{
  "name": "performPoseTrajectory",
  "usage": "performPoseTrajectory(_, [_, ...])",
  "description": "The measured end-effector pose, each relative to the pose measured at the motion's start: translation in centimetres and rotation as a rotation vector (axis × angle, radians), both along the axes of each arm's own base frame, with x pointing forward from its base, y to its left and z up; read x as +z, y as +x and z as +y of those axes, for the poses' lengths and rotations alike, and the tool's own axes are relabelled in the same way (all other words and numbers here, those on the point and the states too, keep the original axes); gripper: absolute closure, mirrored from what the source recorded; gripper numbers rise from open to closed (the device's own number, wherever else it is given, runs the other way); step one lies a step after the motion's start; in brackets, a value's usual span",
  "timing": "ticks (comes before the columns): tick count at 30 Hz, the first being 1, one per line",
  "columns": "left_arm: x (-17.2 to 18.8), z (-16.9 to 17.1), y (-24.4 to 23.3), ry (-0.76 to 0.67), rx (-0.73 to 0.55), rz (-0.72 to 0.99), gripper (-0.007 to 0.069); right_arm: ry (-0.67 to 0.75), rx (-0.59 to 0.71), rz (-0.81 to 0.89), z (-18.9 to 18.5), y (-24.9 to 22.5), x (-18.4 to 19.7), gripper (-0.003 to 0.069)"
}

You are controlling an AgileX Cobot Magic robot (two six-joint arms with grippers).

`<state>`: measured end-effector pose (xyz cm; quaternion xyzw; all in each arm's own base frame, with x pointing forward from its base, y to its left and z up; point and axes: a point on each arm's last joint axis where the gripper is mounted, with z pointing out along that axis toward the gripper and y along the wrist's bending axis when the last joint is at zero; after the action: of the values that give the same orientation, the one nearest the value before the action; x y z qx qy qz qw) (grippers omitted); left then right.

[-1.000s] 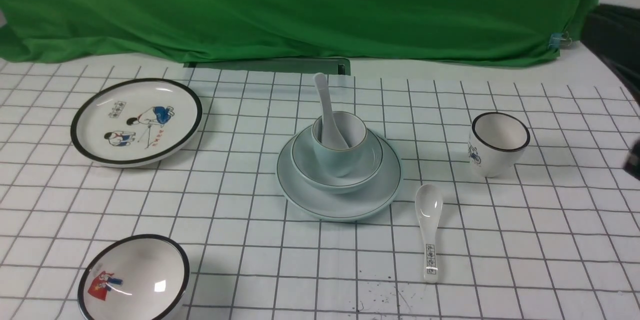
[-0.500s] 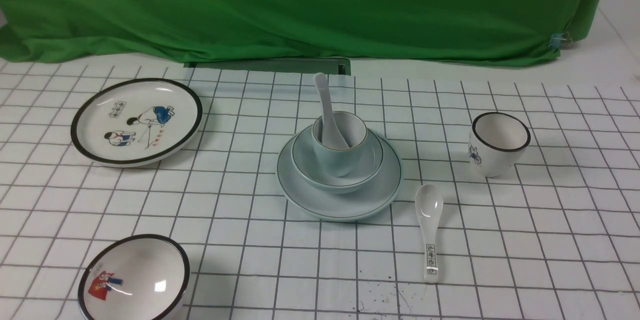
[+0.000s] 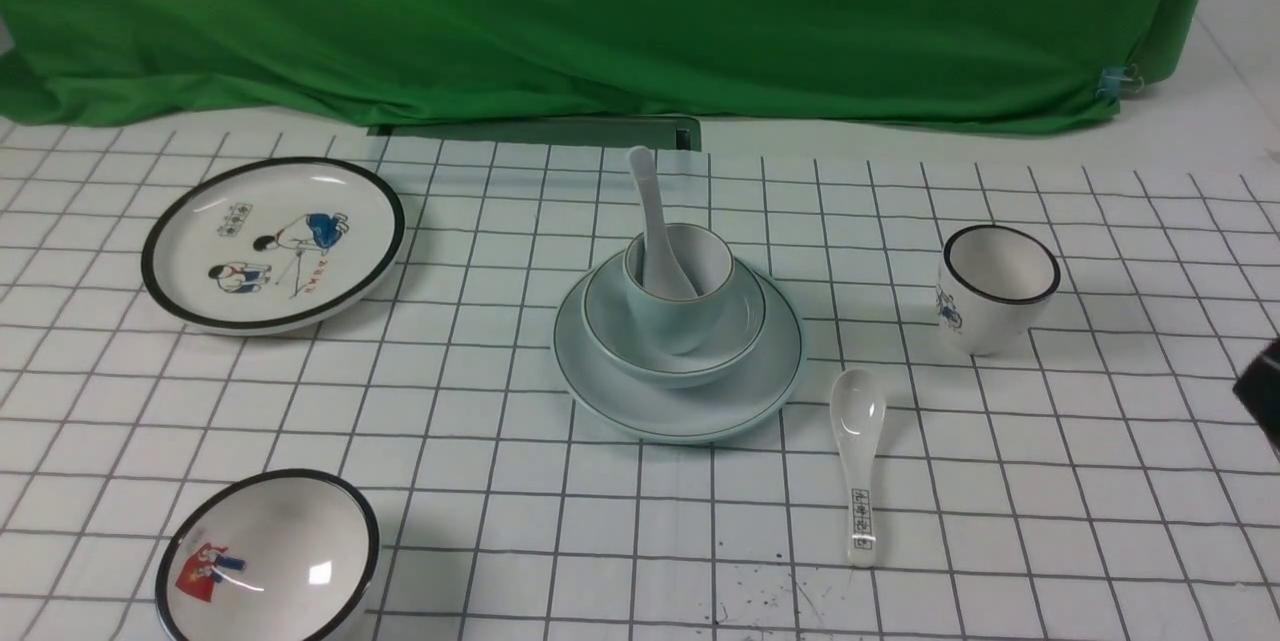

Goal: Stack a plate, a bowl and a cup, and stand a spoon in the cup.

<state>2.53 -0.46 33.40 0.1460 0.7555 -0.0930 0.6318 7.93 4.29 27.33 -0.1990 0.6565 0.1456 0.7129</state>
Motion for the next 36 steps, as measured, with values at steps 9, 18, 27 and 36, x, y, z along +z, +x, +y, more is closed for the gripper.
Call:
performPoseTrajectory(9, [0.0,0.0,0.0,0.005,0.0,-0.002,0.0657,0.019,-0.443,0.072,-4.0,-1.7,-5.9,0.065])
performPoseTrajectory(18, [0.0,0.0,0.0,0.005,0.0,-0.003,0.0657,-0.045,-0.635,0.204,-5.2,-2.4,-8.3,0.0652])
performPoseTrajectory(27, [0.0,0.0,0.0,0.007,0.0,-0.003,0.0657,-0.068,-0.608,0.276,-5.0,-2.5,-9.0,0.0652])
performPoseTrajectory(36, [0.0,0.0,0.0,0.009,0.001,-0.003,0.0655,-0.071,-0.603,0.279,-5.0,-2.5,-9.0,0.0645])
